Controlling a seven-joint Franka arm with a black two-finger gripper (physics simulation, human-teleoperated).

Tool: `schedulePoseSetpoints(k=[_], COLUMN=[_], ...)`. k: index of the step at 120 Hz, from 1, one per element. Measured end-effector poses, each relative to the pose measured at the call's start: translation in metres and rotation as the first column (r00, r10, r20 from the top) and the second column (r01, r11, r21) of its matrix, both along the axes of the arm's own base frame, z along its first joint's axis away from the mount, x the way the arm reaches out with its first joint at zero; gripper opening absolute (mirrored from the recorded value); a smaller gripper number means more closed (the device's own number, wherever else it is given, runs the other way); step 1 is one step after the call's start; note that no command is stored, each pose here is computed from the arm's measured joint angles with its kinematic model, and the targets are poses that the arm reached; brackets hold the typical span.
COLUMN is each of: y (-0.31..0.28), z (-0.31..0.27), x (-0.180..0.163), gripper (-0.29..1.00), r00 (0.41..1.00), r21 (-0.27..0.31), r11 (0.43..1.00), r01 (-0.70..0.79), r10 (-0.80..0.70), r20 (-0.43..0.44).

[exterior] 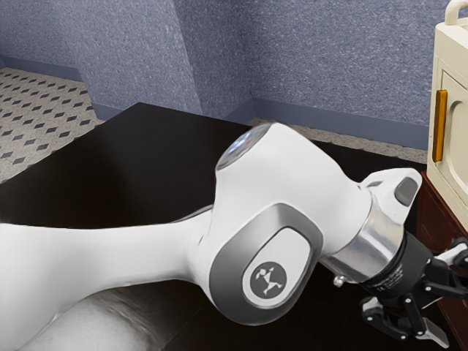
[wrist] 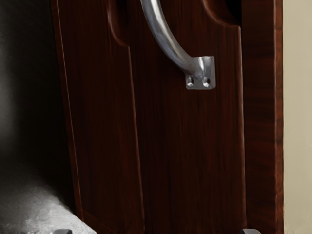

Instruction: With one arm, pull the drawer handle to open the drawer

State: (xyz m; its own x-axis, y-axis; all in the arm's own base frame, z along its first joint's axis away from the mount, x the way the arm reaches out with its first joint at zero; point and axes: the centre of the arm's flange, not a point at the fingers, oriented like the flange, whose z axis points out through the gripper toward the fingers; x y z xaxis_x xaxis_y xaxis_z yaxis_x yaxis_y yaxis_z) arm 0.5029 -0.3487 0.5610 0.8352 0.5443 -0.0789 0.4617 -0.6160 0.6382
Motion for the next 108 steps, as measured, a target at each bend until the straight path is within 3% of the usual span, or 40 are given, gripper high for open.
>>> schedulePoseSetpoints(k=[24,48,108], y=[-0.005,0.032,0.052], z=[0.000,0.002,-0.005], x=[-0.001,0.036,0.053], gripper=[0.45,0.44,0.27], r00=[0.999,0.998,0.995], r21=[0.016,0.045,0.076], r11=[0.999,0.999,0.997], r01=[0.036,-0.008,-0.019], r10=[-0.037,0.005,0.011], r20=[0.027,0.068,0.103])
